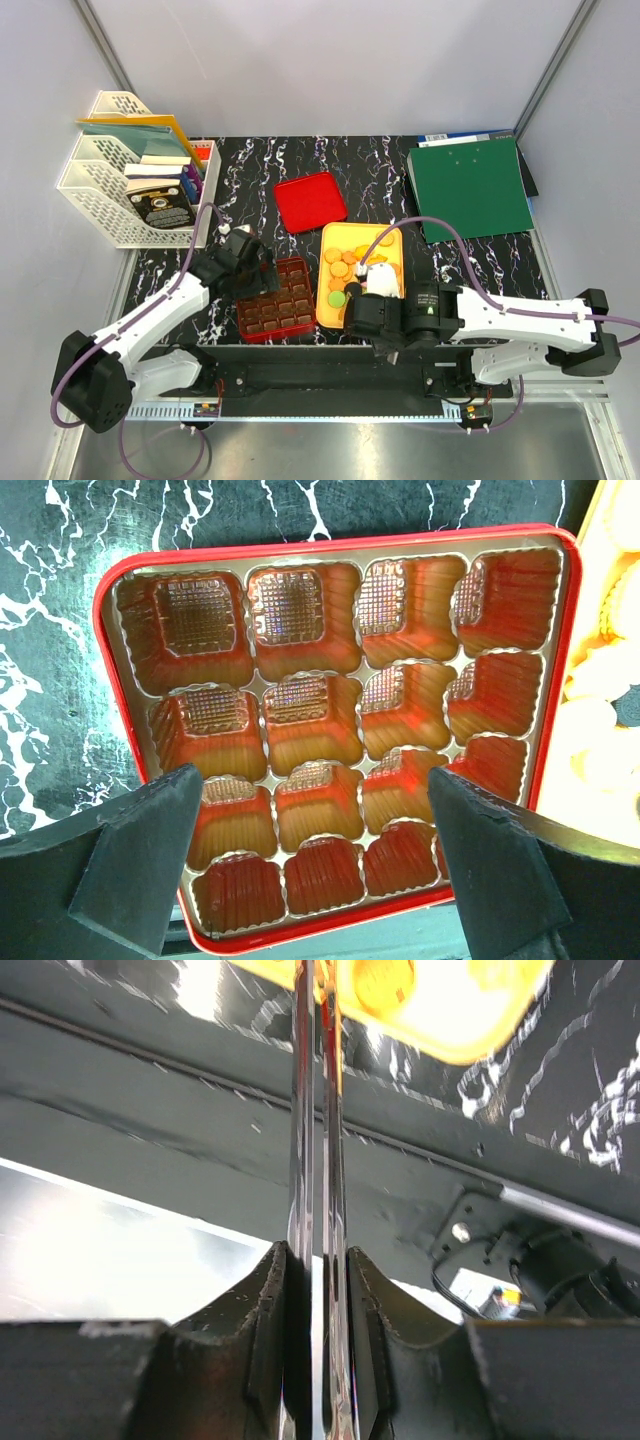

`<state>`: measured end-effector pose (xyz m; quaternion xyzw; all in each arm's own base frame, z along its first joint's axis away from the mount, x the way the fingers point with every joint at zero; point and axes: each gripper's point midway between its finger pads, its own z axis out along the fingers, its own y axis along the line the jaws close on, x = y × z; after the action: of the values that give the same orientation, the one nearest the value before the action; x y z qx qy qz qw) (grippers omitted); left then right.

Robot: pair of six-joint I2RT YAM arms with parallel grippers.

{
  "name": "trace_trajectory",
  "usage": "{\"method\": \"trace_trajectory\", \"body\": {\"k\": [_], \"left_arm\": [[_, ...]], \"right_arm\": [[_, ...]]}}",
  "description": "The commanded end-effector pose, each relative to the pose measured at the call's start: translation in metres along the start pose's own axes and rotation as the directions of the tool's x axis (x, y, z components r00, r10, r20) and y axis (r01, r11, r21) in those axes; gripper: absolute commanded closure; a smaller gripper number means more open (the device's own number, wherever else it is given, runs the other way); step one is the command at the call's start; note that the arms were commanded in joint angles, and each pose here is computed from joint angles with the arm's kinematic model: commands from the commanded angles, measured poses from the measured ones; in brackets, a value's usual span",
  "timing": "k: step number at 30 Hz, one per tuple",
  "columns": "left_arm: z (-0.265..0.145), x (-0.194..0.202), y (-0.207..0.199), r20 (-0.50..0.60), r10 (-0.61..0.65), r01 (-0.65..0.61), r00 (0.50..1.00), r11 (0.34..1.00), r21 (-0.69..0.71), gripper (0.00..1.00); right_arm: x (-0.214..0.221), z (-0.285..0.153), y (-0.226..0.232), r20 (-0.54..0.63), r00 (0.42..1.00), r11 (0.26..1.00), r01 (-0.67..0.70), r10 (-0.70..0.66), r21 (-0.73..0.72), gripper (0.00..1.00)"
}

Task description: Pack the cookies

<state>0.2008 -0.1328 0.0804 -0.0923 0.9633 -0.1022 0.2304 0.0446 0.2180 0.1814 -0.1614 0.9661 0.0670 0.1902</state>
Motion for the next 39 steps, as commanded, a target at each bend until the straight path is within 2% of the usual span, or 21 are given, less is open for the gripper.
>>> {"method": "trace_trajectory", "body": {"k": [1, 7, 14, 23, 31, 39], "left_arm": [[-0.013, -0.023, -0.021, 0.063, -0.011, 0.007, 0.998, 0.998, 0.066, 0.01], [-0.025, -0.035, -0.023, 0.098, -0.003, -0.004, 0.995, 0.998, 0.064, 0.01], [-0.042, -0.049, -0.020, 0.155, -0.048, 0.042, 0.987, 0.998, 0.043, 0.01], [-0.068, -0.062, -0.001, 0.252, -0.099, 0.104, 0.963, 0.995, -0.007, 0.01], [-0.069, -0.048, 0.012, 0.246, -0.122, 0.129, 0.962, 0.992, -0.010, 0.01], [-0.067, -0.038, 0.019, 0.237, -0.129, 0.136, 0.963, 0.991, -0.013, 0.01]], "right_arm": [[-0.012, -0.026, -0.043, 0.023, 0.995, 0.977, 0.089, -0.095, 0.195, 0.78], [-0.031, -0.028, -0.035, 0.081, 0.990, 0.973, 0.094, -0.113, 0.213, 0.82], [-0.072, -0.035, -0.029, 0.191, 0.976, 0.971, 0.059, -0.104, 0.230, 0.87], [-0.100, -0.014, 0.011, 0.203, 0.960, 0.972, 0.155, -0.191, 0.177, 0.89], [-0.114, 0.010, 0.038, 0.195, 0.945, 0.960, 0.234, -0.262, 0.156, 0.89], [-0.136, 0.000, 0.063, 0.253, 0.931, 0.965, 0.243, -0.261, 0.103, 0.90]]}}
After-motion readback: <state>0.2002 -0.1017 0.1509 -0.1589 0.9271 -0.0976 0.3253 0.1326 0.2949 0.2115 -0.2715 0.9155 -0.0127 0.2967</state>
